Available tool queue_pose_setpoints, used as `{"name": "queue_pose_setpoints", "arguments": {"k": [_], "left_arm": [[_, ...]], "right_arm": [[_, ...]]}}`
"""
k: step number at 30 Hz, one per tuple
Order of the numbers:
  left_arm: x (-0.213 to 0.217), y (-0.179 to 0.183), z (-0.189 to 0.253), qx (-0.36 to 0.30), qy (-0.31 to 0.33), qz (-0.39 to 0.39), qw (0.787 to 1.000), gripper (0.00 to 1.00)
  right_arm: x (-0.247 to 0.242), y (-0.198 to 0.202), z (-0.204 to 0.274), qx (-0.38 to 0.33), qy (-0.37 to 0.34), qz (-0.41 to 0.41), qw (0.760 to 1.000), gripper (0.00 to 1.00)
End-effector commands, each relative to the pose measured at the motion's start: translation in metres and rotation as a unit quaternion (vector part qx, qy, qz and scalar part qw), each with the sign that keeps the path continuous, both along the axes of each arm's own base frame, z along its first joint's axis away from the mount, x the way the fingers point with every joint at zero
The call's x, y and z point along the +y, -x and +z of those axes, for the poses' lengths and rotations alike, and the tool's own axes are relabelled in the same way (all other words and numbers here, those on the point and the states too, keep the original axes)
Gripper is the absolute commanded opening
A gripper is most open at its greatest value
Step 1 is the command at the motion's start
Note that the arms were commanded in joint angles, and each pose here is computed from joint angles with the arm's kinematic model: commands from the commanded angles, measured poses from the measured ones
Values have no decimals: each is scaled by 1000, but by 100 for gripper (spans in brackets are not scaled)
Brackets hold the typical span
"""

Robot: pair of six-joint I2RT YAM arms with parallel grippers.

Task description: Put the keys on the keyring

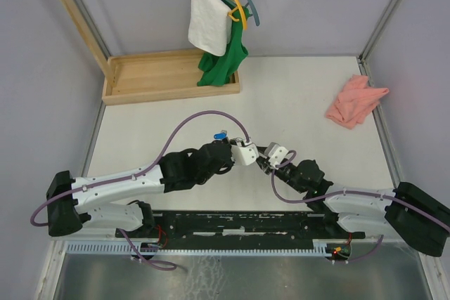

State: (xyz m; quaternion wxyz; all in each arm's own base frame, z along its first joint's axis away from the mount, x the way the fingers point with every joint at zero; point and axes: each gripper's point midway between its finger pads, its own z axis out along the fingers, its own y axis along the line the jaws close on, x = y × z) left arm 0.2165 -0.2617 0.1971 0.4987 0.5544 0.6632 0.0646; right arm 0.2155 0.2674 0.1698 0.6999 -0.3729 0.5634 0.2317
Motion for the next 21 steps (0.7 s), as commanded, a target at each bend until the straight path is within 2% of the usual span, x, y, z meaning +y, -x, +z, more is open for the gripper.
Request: {"name": "queue_pose_setpoints", "arguments": {"k": [1,5,9,12,21], "left_arm": [[-18,-1,36,-10,75,-1,997,3],[-20,0,37,-7,81,-5,997,3],[-20,1,34,-3,80,-5,997,3],[-17,1,32,-2,81,-1,997,3],[-10,2,20,4,119,-1,993,3]], "right_arm": [[4,-5,34,-34,-42,-7,999,26],[4,-6,31,-31,-40,-10,999,22],[3,-6,33,-31,-40,-10,999,7],[-1,-3,34,-24,-34,-12,999,1],[-19,12,35,49,21,-12,999,1]]}}
